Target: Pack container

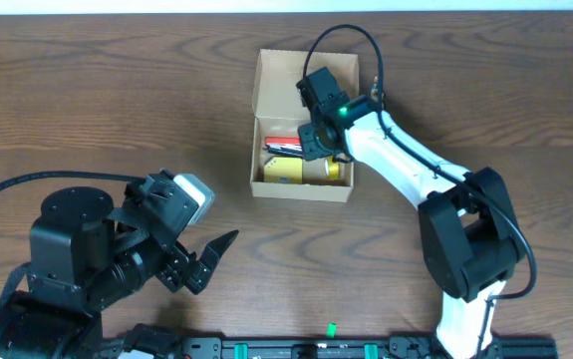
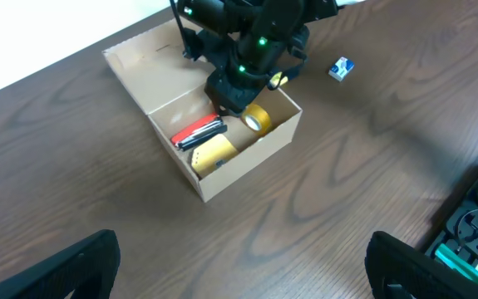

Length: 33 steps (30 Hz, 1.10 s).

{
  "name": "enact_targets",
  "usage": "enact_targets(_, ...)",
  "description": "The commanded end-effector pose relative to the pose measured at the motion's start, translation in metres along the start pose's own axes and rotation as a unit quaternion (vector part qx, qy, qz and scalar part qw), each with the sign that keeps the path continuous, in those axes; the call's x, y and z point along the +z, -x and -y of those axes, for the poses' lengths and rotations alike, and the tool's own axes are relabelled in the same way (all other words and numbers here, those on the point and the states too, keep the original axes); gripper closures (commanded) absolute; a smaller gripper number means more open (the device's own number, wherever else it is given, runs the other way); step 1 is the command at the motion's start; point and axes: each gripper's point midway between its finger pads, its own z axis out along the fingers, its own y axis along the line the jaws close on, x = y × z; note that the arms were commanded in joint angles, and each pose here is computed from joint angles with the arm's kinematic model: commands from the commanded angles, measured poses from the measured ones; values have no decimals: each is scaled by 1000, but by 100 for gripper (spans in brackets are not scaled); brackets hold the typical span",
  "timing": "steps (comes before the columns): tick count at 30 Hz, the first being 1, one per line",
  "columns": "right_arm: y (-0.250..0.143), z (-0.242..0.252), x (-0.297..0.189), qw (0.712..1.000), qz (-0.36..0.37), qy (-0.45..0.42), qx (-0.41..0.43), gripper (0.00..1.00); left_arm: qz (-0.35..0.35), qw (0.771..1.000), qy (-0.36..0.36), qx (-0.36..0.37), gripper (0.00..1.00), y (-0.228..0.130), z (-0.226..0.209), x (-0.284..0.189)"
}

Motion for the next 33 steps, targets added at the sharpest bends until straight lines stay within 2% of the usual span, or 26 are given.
enact_targets(1,-9,10,11,1000,-15,-17,15,49,10,1000,-4,6,5,6,2,-5)
enact_targets(15,-28,8,4,998,-52,-20,4,50,10,1000,-4,6,5,6,2,-5)
enact_targets(26,9,-16,-35,998,39,10,-46,48,10,1000,-4,6,5,6,2,-5)
enact_targets(33,8,-10,-98,997,65,17,-46,48,10,1000,-4,6,5,6,2,-5)
